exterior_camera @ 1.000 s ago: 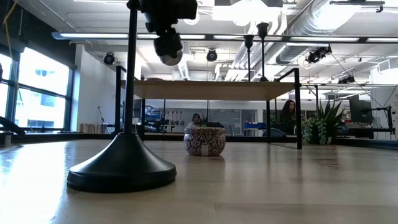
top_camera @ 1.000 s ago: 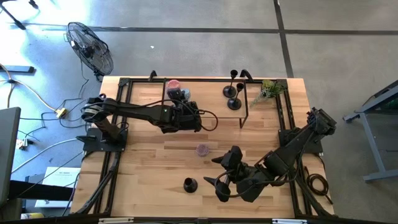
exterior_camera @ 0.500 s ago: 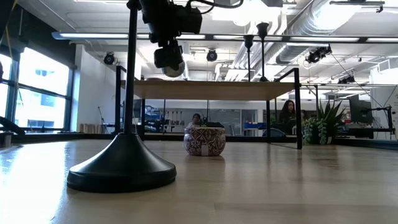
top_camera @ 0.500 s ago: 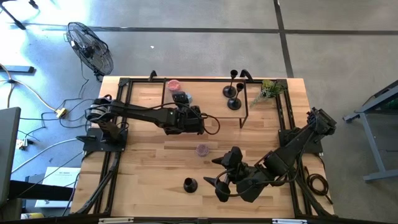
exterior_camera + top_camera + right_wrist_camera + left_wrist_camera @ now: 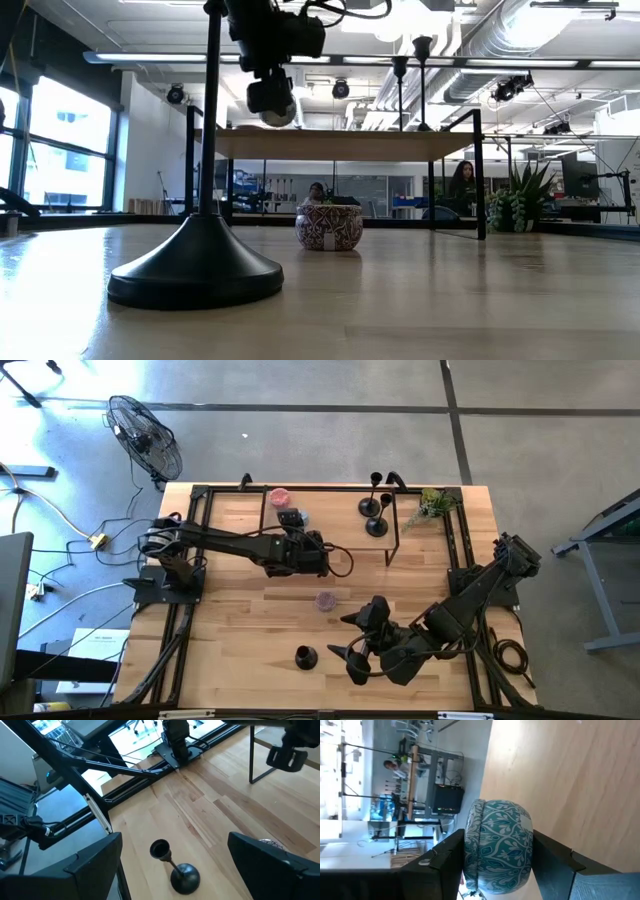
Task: Pick & Place candle stick holders
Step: Put the blue patterned scented candle on the shelf, then put the black candle holder on the shelf
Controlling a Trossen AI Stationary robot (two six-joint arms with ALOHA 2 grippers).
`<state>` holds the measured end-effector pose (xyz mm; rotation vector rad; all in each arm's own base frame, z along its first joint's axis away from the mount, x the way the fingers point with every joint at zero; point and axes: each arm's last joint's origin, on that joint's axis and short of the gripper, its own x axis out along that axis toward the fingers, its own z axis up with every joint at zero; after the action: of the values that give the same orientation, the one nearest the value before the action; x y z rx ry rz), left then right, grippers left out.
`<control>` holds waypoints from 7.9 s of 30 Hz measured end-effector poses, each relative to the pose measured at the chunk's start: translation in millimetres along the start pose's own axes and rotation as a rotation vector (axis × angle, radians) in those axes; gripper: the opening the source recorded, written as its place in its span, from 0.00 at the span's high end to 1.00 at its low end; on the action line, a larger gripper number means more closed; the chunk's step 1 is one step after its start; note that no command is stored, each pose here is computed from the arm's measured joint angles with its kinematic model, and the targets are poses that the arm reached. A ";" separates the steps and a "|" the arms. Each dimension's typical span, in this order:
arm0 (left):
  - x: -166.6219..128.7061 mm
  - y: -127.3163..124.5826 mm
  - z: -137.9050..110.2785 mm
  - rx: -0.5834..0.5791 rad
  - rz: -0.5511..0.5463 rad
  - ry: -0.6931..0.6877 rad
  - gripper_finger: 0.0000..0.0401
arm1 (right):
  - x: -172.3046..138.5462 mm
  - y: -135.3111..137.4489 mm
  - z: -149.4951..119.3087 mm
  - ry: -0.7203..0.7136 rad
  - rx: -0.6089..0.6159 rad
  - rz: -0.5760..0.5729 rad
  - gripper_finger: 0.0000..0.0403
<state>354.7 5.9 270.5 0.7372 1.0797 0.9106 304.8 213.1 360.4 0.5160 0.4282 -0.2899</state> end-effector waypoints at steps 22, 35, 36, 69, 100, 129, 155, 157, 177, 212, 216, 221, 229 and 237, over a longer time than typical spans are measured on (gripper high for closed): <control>14.4 -21.4 -0.4 0.080 -0.028 0.055 0.52 | 0.0 -0.2 -0.2 0.002 -0.003 -0.002 0.11; 14.0 -22.0 -0.3 0.077 -0.075 0.055 0.52 | 0.0 -1.0 -0.7 0.007 -0.011 -0.008 0.11; 14.0 -22.1 -0.4 0.077 -0.078 0.055 0.52 | 0.0 -1.1 -0.8 0.007 -0.011 -0.009 0.11; 2.9 -14.3 -2.3 0.021 -0.178 0.032 0.23 | -0.1 -2.2 -1.3 0.013 -0.020 -0.017 0.11; -76.3 -10.1 16.1 0.088 -0.261 -0.164 0.21 | -0.3 -2.1 -2.0 0.033 -0.022 -0.006 0.11; -259.7 13.2 -46.3 0.327 -1.014 -0.272 0.21 | -1.9 0.9 -9.2 0.245 -0.029 0.122 0.11; -370.2 -53.3 -124.0 -0.344 -0.743 -0.850 0.21 | -1.9 -0.9 -10.1 0.238 -0.215 0.124 0.11; -361.9 -70.9 -131.0 -0.395 -0.703 -0.846 0.21 | -2.0 -1.1 -10.0 0.225 -0.239 0.118 0.11; -303.4 -136.5 -147.3 -0.683 -0.538 -0.841 0.31 | -45.5 14.3 -44.7 -0.060 -0.493 -0.053 0.11; -205.6 -179.6 -101.7 -0.676 -0.933 -0.753 0.33 | -53.7 17.2 -60.2 -0.045 -0.510 -0.050 0.11; -197.1 -179.1 -95.9 -0.666 -0.961 -0.756 0.33 | -52.6 16.8 -59.4 -0.046 -0.505 -0.053 0.11; -190.0 -178.4 -90.1 -0.656 -0.992 -0.744 0.33 | -49.1 15.5 -56.8 -0.046 -0.500 -0.062 0.11; -185.6 -178.3 -86.7 -0.636 -1.024 -0.738 0.33 | -43.2 13.3 -52.8 -0.026 -0.484 -0.064 0.11; -185.6 -178.8 -87.3 -0.659 -1.043 -0.718 0.33 | -43.1 13.6 -53.5 -0.011 -0.467 -0.053 0.11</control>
<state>280.4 -233.8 165.4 -0.1179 0.3436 0.0241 255.1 259.7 344.0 0.0467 0.4813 -0.2337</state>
